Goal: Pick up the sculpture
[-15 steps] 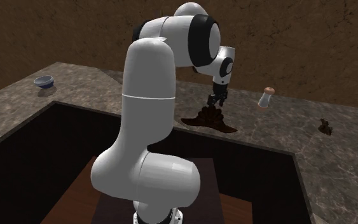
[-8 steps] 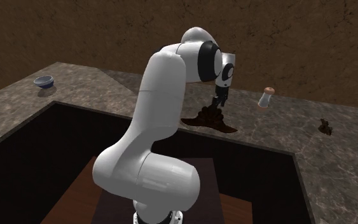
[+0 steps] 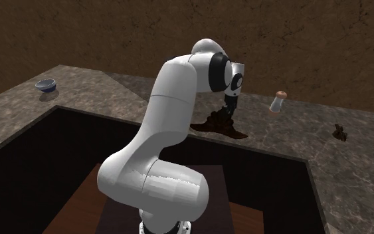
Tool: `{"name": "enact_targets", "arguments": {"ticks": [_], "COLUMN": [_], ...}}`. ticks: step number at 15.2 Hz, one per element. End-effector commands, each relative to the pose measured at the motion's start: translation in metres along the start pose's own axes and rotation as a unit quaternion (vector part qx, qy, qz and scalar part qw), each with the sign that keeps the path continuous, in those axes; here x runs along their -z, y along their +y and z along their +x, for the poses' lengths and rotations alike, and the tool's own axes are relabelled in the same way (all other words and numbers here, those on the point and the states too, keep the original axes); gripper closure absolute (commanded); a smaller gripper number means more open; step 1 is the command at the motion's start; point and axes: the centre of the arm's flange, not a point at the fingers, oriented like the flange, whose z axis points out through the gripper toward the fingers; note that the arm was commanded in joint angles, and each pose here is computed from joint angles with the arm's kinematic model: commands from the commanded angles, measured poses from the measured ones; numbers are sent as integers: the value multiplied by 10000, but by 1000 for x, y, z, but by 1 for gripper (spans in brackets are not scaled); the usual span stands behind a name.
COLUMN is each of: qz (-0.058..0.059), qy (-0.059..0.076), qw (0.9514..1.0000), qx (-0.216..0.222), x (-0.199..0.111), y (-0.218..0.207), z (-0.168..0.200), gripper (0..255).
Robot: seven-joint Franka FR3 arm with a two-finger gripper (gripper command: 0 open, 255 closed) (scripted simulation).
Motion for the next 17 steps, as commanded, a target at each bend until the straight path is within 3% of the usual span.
{"name": "enact_targets", "arguments": {"ticks": [1, 2, 11, 17], "qz": [-2, -2, -2, -2], "qy": [1, 1, 1, 1], "qw": [10000, 10000, 10000, 10000], "qx": [1, 0, 1, 1], "x": [-5, -6, -5, 26], "y": [0, 0, 0, -5], "z": [1, 1, 1, -3], "gripper": [0, 255, 255, 255]}}
